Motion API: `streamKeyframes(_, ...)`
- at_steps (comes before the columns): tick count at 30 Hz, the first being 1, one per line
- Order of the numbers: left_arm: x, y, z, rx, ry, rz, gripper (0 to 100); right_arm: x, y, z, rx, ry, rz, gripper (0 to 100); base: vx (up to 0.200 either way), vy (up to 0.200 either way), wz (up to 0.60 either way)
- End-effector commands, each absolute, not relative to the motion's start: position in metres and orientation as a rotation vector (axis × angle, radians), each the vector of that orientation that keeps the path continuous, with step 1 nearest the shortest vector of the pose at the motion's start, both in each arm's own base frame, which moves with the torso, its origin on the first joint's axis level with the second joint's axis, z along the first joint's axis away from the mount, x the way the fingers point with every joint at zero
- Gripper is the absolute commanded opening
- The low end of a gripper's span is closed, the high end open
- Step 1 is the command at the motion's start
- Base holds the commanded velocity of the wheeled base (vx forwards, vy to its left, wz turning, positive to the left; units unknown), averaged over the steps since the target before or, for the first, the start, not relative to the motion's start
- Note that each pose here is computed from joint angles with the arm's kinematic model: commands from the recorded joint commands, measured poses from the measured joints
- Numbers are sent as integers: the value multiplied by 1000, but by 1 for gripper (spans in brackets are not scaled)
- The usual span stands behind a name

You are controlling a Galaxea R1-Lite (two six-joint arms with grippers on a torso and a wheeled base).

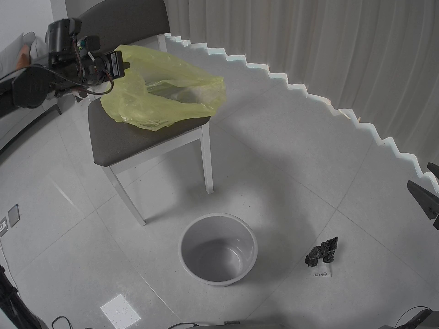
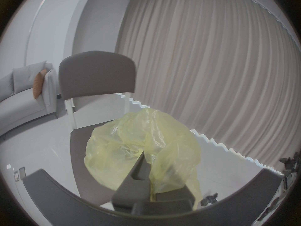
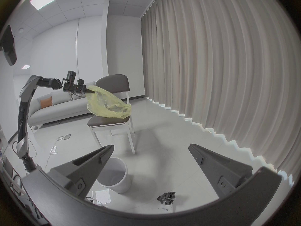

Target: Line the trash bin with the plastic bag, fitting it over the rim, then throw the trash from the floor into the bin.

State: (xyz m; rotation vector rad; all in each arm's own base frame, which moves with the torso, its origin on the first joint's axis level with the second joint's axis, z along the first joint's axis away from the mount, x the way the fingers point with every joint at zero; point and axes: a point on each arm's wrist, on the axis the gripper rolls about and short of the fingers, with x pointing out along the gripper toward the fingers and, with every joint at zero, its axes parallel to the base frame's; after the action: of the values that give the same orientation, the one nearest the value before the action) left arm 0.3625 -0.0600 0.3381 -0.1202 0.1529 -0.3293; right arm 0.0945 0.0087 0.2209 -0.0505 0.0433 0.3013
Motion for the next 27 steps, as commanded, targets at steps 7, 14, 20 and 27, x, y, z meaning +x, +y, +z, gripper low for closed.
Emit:
streamKeyframes(7, 270, -112, 389, 36, 166, -623, 0, 110, 9, 214, 47, 121, 309, 100, 0, 0, 0)
streamKeyframes(14, 245, -146, 388, 104, 184, -772, 0, 123, 10, 208, 61, 176, 307, 100, 0, 0, 0)
streamKeyframes(20, 232, -171, 382, 120, 205, -869, 0, 133, 10, 205, 105, 215, 301, 100, 0, 0, 0)
streamKeyframes(27, 223, -191, 381, 148, 193, -940, 0, 142, 15, 203, 174, 231, 326, 100, 0, 0, 0)
